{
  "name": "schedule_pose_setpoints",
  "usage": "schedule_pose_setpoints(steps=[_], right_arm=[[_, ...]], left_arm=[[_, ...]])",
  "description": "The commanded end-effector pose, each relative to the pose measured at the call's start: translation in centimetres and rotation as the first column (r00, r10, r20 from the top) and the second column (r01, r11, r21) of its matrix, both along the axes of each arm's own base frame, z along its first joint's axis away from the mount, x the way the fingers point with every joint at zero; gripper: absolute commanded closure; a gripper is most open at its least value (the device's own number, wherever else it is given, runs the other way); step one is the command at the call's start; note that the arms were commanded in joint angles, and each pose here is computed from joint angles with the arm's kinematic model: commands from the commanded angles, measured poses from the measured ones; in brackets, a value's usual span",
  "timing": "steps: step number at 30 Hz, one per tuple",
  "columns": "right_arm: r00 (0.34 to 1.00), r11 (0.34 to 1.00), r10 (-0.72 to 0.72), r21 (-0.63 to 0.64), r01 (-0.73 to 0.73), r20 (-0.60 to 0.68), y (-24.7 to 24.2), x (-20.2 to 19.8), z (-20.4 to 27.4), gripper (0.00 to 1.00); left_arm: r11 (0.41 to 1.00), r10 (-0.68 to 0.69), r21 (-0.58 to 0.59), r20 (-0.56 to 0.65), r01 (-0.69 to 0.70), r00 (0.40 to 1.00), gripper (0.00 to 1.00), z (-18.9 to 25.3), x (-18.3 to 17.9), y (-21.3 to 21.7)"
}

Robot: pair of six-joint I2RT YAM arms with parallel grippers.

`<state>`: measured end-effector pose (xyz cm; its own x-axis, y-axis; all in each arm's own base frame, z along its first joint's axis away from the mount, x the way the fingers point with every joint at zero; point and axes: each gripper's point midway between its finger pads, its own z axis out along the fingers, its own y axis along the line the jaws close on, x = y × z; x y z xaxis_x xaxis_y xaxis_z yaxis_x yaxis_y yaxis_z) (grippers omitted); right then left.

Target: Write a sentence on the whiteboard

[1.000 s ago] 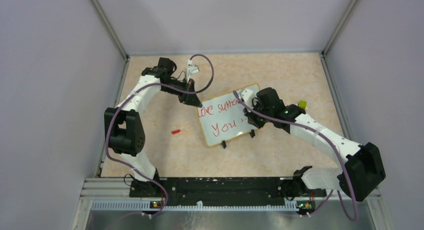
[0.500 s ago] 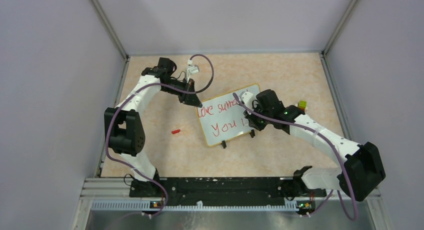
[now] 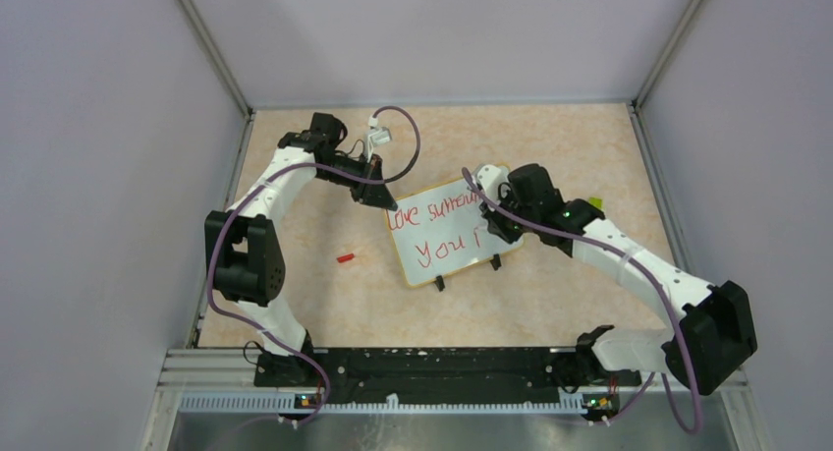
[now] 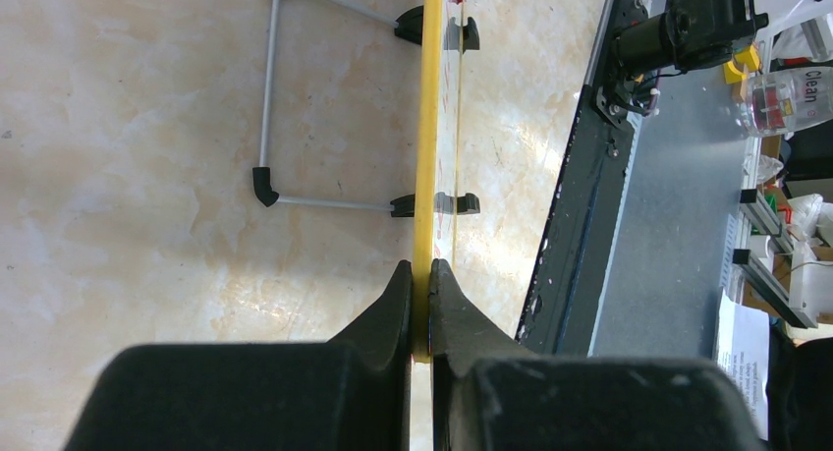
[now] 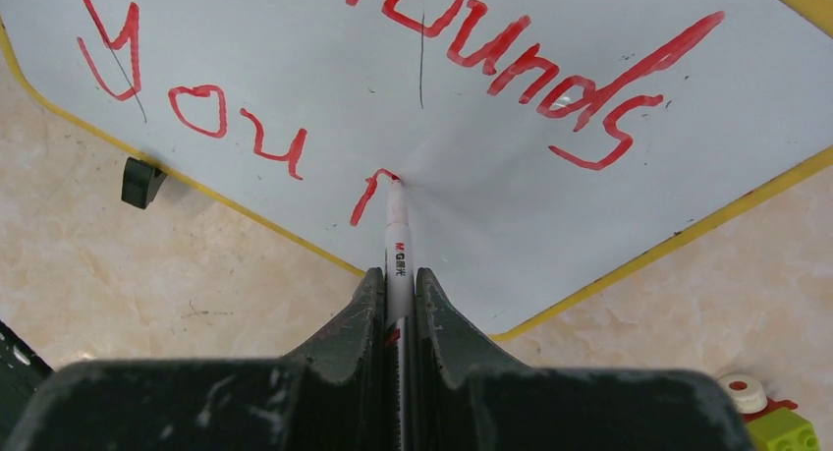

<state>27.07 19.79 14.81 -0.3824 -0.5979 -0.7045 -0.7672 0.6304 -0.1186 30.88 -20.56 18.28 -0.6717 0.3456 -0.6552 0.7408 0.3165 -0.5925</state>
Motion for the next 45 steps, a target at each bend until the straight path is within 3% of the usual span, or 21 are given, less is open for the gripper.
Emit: schedule_pose_setpoints(steps=[1, 13, 25, 45], right_arm=[[0.999, 1.0, -0.025, -0.011, 0.026, 0.043, -0.9, 1.0, 0.7, 1.0], [0.999, 0.999, 0.017, -0.036, -0.019, -0.042, -1.3, -1.5, -2.4, 1.0], [0.999, 0.999, 0.0, 0.039, -0.001, 0.032, -1.0, -0.9, 2.7, 1.0], [1.0, 1.0, -0.011, -0.002, 0.011, 0.027, -0.7, 0.7, 0.7, 1.0]], left_arm=[[0.999, 0.008, 0.031, 0.027, -0.009, 1.0, 1.0, -0.1, 0.2, 0.2], [0.999, 0.01, 0.033, 0.026, -0.011, 1.0, 1.0, -0.1, 0.3, 0.2], [1.0, 0.005, 0.03, 0.025, -0.006, 1.0, 1.0, 0.0, 0.2, 0.1], [0.999, 0.006, 0.033, 0.032, -0.007, 0.999, 1.0, 0.1, 0.1, 0.1]])
